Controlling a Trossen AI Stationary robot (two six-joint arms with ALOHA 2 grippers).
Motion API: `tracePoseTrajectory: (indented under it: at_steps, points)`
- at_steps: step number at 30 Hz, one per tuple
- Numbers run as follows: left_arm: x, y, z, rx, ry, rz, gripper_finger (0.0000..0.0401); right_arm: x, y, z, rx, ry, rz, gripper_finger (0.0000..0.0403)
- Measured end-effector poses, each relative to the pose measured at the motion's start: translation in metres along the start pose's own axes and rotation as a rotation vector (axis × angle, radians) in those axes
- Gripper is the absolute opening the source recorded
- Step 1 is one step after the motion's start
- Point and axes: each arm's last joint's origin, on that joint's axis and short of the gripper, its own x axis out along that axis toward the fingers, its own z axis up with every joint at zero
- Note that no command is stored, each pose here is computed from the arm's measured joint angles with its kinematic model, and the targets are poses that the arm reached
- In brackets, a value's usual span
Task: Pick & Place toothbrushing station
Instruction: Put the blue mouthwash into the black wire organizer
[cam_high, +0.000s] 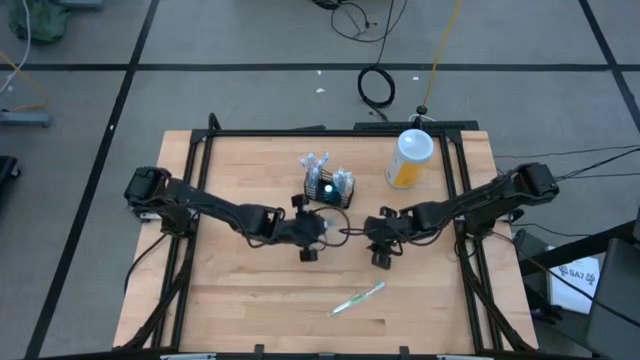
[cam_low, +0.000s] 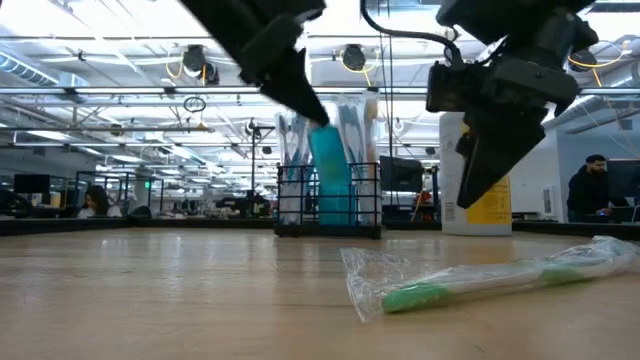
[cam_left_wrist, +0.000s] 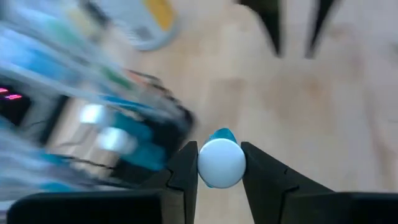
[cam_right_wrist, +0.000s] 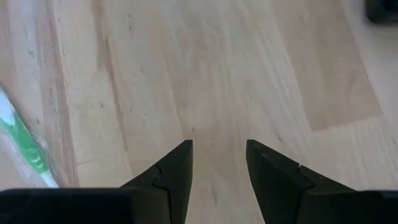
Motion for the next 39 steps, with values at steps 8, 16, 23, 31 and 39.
tracePoseTrajectory:
  at_steps: [8,16,23,31,39]
  points:
    - [-0.013,0.046,0.044,-0.129,0.022,0.143,0.0106,-0.006,-0.005,-0.009,0.069,-0.017,0.009,0.0139]
    - [-0.003,0.081,0.042,-0.281,0.043,0.223,0.0107,-0.006,-0.005,-0.008,0.073,-0.031,0.012,0.0137]
    - [0.005,0.102,0.032,-0.373,0.105,0.262,0.0108,-0.006,-0.003,-0.005,0.064,-0.06,0.028,0.0136]
    - [0.013,0.116,0.028,-0.454,0.115,0.249,0.0108,-0.006,-0.003,-0.004,0.06,-0.069,0.033,0.0135]
    - [0.031,0.111,0.027,-0.468,0.104,0.24,0.0108,-0.006,-0.003,-0.003,0.064,-0.076,0.035,0.0134]
